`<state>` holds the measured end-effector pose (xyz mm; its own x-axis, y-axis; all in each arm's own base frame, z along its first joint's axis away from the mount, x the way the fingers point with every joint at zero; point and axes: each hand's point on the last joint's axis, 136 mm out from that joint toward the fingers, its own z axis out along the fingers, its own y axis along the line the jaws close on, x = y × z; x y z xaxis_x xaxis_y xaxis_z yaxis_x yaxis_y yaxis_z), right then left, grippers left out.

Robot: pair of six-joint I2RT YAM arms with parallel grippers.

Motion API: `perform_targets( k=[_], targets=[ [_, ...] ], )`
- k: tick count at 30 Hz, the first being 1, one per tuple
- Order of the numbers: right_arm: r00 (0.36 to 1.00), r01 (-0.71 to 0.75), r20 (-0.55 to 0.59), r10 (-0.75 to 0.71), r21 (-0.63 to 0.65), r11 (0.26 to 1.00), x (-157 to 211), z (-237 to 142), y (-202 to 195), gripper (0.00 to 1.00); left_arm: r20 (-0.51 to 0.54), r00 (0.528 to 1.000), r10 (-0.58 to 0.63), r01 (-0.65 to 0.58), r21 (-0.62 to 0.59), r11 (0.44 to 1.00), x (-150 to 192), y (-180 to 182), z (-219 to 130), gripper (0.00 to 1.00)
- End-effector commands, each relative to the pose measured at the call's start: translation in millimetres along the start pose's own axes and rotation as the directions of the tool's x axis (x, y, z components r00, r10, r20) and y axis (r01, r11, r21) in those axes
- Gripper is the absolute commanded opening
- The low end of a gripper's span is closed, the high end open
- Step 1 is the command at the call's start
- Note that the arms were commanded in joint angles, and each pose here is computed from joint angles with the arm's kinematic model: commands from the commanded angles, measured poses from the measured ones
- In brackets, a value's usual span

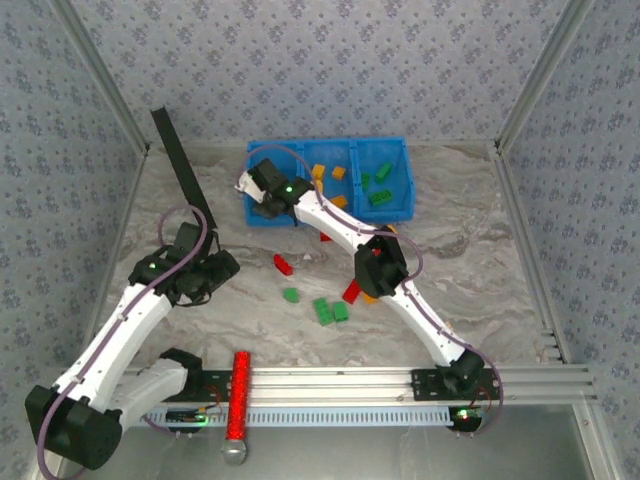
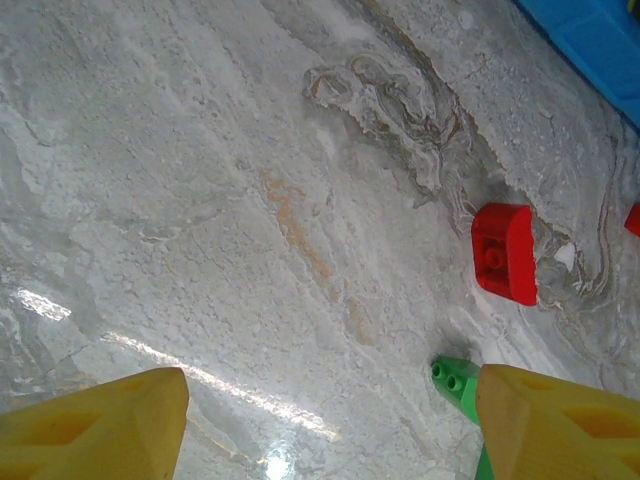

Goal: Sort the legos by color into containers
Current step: Place the lego in the container.

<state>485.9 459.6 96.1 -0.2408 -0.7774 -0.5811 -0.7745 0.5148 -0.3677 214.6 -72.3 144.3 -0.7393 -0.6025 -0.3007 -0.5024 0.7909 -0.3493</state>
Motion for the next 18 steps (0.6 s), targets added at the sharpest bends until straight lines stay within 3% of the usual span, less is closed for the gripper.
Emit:
perform_targets(
  k=[1, 5, 8, 13, 18],
  targets=[
    [0.999, 0.036, -0.008, -0.035, 0.059, 0.998, -0.8, -4.1, -14.4, 0.49, -0.039, 0.997, 0.066, -0.067, -0.025, 0.997, 2.5, -1.6, 2.9, 0.78],
    [0.997, 0.037, 0.067, -0.043, 0.083, 0.996, -28.0, -27.9, -26.3, 0.59, -0.038, 0.995, 0.087, -0.088, -0.016, 0.996, 0.1, -15.6, 2.8, 0.79],
    [0.993, 0.045, 0.103, -0.059, 0.13, 0.99, -43.3, -46.8, -39.7, 0.59, -0.021, 0.998, 0.057, -0.056, 0.027, 0.998, -1.6, -31.0, 5.5, 0.79],
    [0.987, 0.011, 0.156, -0.043, 0.201, 0.98, -65.0, -97.0, -68.3, 0.59, -0.08, 0.996, 0.045, -0.042, 0.041, 0.998, 7.9, -61.5, 25.4, 0.78],
    [0.989, -0.067, 0.141, 0.033, 0.248, 0.966, -48.5, -149.3, -99.3, 0.61, -0.117, 0.992, 0.053, -0.048, 0.048, 0.998, 21.8, -93.6, 51.5, 0.77]
  ],
)
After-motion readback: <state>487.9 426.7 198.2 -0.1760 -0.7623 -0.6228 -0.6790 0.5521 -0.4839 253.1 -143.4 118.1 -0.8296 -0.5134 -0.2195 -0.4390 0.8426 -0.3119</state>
